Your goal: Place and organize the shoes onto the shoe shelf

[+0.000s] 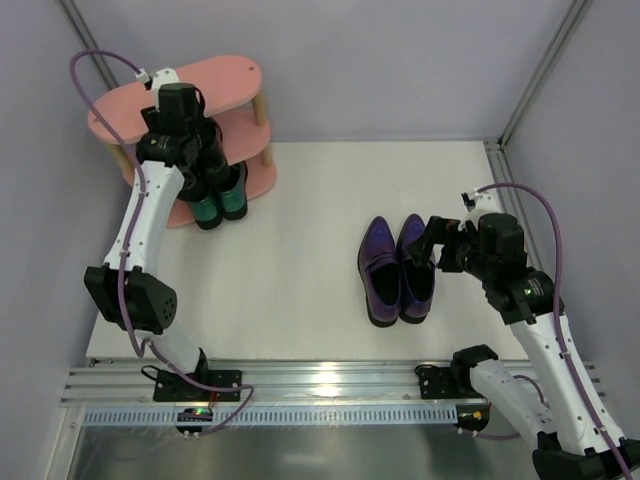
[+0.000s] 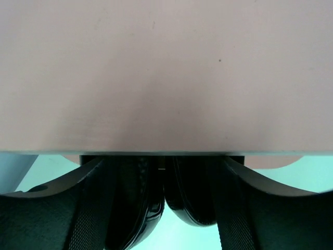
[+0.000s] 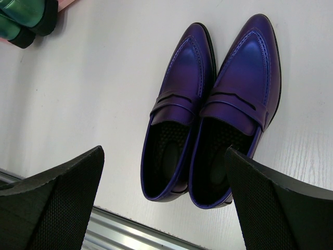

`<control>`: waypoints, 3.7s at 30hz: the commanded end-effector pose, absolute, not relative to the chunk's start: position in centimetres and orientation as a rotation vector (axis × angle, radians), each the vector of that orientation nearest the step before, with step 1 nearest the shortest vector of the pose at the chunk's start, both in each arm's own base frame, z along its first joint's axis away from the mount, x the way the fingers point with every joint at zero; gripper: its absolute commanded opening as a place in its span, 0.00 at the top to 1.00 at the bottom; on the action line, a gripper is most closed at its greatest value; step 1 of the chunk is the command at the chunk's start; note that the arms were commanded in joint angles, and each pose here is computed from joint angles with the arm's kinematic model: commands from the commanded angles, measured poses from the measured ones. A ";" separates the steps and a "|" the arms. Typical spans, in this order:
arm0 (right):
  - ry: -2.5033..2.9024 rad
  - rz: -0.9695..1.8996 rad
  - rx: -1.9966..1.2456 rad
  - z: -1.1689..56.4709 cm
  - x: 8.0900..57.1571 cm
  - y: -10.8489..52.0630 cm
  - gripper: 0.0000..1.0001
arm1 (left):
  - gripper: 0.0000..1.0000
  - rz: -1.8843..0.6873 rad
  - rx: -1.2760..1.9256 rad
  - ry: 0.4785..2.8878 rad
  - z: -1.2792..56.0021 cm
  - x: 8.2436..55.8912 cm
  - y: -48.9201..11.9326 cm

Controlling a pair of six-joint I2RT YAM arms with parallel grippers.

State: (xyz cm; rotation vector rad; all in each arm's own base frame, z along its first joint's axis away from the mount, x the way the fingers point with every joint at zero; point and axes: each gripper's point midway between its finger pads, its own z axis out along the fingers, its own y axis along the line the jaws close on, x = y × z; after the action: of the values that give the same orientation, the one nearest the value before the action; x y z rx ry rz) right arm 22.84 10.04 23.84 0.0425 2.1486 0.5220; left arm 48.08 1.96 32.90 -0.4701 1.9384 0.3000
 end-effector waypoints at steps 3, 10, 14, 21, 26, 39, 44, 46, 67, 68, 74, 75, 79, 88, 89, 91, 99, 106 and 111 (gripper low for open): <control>2.118 0.526 0.027 24.4 23.2 10.2 0.03 | 0.30 0.100 -0.569 1.649 42.9 45.9 2.4; 2.117 0.533 0.024 24.4 23.1 10.3 0.03 | 0.26 0.043 -0.601 1.655 43.6 42.6 2.1; 2.120 0.535 0.024 24.3 23.1 10.3 0.03 | 0.43 0.029 -0.639 1.697 41.6 40.6 2.1; 2.130 0.554 0.020 23.9 22.8 10.5 0.02 | 1.00 0.105 -0.789 1.634 37.2 35.6 4.6; 2.140 0.565 0.018 23.5 22.6 10.7 0.03 | 1.00 0.141 -0.866 1.568 35.8 33.3 6.2; 2.157 0.555 0.016 23.4 22.6 10.7 0.03 | 1.00 0.059 -1.100 1.487 29.1 36.0 11.4; 2.165 0.542 0.021 23.2 22.8 10.5 0.03 | 1.00 -0.034 -1.103 1.425 28.7 37.9 11.5; 2.169 0.539 0.023 23.0 22.9 10.5 0.03 | 1.00 -0.064 -1.109 1.373 28.7 38.4 11.7; 2.205 0.517 0.028 22.1 23.3 10.4 0.03 | 1.00 -0.153 -1.201 1.364 25.1 43.4 13.2; 2.203 0.515 0.030 22.2 23.4 10.3 0.03 | 1.00 -0.156 -1.196 1.360 25.4 43.7 13.2; 2.210 0.518 0.028 22.0 23.4 10.4 0.03 | 1.00 -0.202 -1.190 1.382 24.9 45.5 12.8; 2.209 0.516 0.030 21.9 23.4 10.4 0.03 | 1.00 -0.215 -1.184 1.376 25.3 45.8 12.7; 2.207 0.510 0.028 21.9 23.3 10.3 0.03 | 1.00 -0.253 -1.192 1.385 25.1 46.8 12.4; 2.203 0.514 0.028 21.9 23.1 10.3 0.03 | 1.00 -0.368 -1.176 1.386 25.4 47.2 10.8; 2.201 0.515 0.027 22.0 23.1 10.3 0.03 | 1.00 -0.367 -1.178 1.388 25.2 47.0 10.7; 2.200 0.522 0.026 22.0 23.1 10.4 0.03 | 1.00 -0.362 -1.171 1.375 25.8 46.1 10.7; 2.194 0.546 0.025 22.0 23.1 10.7 0.03 | 0.60 -0.239 -1.124 1.338 29.1 41.5 11.3; 2.186 0.584 0.019 21.7 23.1 11.2 0.03 | 0.34 -0.096 -1.080 1.397 30.3 38.1 11.8; 2.185 0.600 0.009 21.5 23.0 11.5 0.03 | 0.27 -0.132 -1.055 1.421 32.1 36.7 10.7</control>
State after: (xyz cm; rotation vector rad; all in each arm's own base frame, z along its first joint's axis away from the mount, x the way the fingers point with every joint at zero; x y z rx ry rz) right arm 22.67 10.82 20.52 0.0277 2.2364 0.5571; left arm 37.80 11.17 29.82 -1.0954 1.4097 -0.1411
